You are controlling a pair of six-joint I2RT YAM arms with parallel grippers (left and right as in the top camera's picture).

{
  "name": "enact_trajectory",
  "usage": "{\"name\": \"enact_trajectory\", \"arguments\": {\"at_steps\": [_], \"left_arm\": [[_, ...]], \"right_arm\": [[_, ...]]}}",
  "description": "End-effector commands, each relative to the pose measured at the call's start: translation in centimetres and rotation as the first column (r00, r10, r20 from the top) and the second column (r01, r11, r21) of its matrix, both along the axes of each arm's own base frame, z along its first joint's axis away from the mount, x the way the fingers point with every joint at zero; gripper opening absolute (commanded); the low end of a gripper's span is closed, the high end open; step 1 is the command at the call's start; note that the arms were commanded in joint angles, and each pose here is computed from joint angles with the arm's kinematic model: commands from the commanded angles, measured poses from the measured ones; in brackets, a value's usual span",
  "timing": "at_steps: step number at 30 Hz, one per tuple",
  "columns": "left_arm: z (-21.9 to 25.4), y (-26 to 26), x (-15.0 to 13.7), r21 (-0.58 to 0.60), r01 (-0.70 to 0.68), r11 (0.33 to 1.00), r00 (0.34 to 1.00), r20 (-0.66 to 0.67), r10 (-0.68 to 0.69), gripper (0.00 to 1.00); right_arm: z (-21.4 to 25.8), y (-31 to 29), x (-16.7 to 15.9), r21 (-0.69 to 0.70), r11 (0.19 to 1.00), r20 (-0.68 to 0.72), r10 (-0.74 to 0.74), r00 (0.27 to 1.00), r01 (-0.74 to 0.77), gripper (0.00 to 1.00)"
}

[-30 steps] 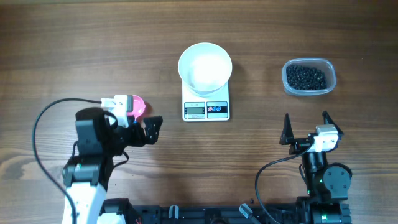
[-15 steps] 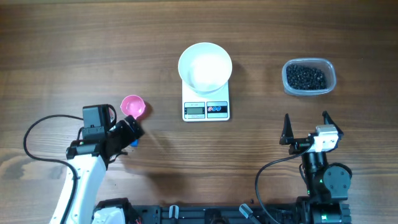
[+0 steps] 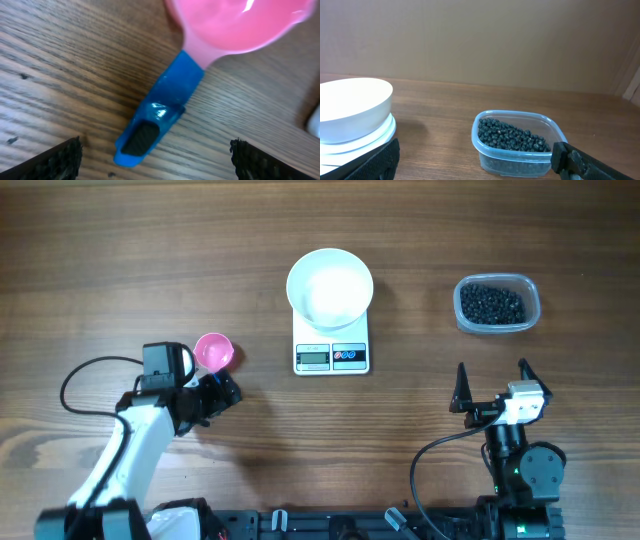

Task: Scoop item into bowl and weigh 150g on scale
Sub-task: 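Reach the left gripper to the pink scoop and grasp its blue handle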

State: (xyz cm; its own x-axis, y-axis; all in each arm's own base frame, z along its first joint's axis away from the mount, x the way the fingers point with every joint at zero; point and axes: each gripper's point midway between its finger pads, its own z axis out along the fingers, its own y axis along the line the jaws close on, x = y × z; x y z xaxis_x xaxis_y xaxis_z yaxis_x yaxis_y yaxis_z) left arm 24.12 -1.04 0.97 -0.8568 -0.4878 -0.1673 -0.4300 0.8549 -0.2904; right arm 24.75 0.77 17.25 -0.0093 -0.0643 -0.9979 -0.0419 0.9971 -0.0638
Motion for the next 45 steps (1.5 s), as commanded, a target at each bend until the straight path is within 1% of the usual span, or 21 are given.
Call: {"name": "enact_trajectory", "arguments": {"at_steps": [1,3,5,7,12,15,17,21,24,25,27,30,31,33,36,38,41,45], "left_arm": [[-1.2,0.3,0.3,0.012,0.012,1.000,1.000,-0.024,-0.012,0.99],[-1.5,0.3,0.5,0.010,0.008,1.000,1.000,-0.023,-0.007,0.94],[-1.7,0.3,0.7,0.007,-0.005,1.000,1.000,-0.023,0.006,0.86],[-1.7,0.4,0.9,0.008,-0.006,1.000,1.000,-0.016,0.006,0.80],[-1.7,0.3,0.8,0.007,-0.005,1.000,1.000,-0.020,0.006,0.59],[-1.7,0.3,0.8,0.006,-0.005,1.000,1.000,-0.024,0.005,0.51],[-1.7,0.2,0.8,-0.003,-0.003,1.000,1.000,-0.023,0.003,0.50],[-1.5,-0.7,0.8,-0.051,0.010,0.999,1.000,-0.019,-0.011,0.53],[-1.4,-1.2,0.8,-0.082,0.018,0.996,1.000,-0.017,-0.019,0.53],[-1.4,-1.3,0.8,-0.085,0.019,0.996,1.000,-0.016,-0.020,0.50],[-1.4,-1.3,0.8,-0.085,0.018,0.996,1.000,-0.016,-0.020,0.40],[-1.3,-1.4,0.8,-0.092,0.020,0.996,1.000,-0.015,-0.021,0.32],[-1.3,-1.4,0.8,-0.092,0.020,0.996,1.000,-0.015,-0.021,0.32],[-1.3,-1.4,0.8,-0.092,0.020,0.996,1.000,-0.012,-0.021,0.27],[-1.1,-1.8,1.1,-0.115,0.024,0.993,1.000,0.001,-0.024,0.25],[-1.0,-2.0,1.3,-0.127,0.029,0.991,1.000,0.013,-0.027,0.20],[-0.6,-2.7,1.8,-0.167,0.045,0.985,0.998,0.038,-0.040,0.20],[-0.3,-2.9,2.1,-0.184,0.054,0.981,0.997,0.055,-0.044,0.15]], "right_arm": [[0.0,0.3,0.0,0.012,1.000,0.001,0.015,1.000,-0.016,0.99],[0.0,0.3,0.0,0.012,1.000,0.001,0.015,1.000,-0.016,1.00],[0.0,0.3,0.0,0.012,1.000,0.001,0.015,1.000,-0.016,1.00],[0.0,0.3,0.0,0.012,1.000,0.001,0.016,1.000,-0.016,1.00],[0.0,0.3,0.0,0.012,1.000,0.001,0.016,1.000,-0.016,1.00],[0.0,0.3,0.0,0.012,1.000,0.001,0.015,1.000,-0.016,1.00],[0.0,0.3,0.0,0.012,1.000,0.001,0.015,1.000,-0.016,1.00],[0.0,0.3,0.0,0.012,1.000,0.001,0.015,1.000,-0.016,1.00],[0.0,0.3,0.0,0.012,1.000,0.001,0.015,1.000,-0.016,1.00],[0.0,0.3,0.0,0.012,1.000,0.001,0.016,1.000,-0.016,1.00],[0.0,0.3,0.0,0.012,1.000,0.001,0.015,1.000,-0.016,1.00],[0.0,0.3,0.0,0.012,1.000,0.002,0.015,1.000,-0.016,1.00],[0.0,0.3,0.0,0.012,1.000,0.001,0.016,1.000,-0.016,1.00],[0.0,0.3,0.0,0.012,1.000,0.001,0.016,1.000,-0.016,1.00],[0.0,0.3,0.0,0.012,1.000,0.001,0.015,1.000,-0.016,1.00],[0.0,0.3,0.0,0.012,1.000,0.001,0.016,1.000,-0.016,1.00],[0.0,0.3,0.0,0.012,1.000,0.001,0.015,1.000,-0.016,1.00],[0.0,0.3,0.0,0.012,1.000,0.001,0.015,1.000,-0.016,1.00]]}}
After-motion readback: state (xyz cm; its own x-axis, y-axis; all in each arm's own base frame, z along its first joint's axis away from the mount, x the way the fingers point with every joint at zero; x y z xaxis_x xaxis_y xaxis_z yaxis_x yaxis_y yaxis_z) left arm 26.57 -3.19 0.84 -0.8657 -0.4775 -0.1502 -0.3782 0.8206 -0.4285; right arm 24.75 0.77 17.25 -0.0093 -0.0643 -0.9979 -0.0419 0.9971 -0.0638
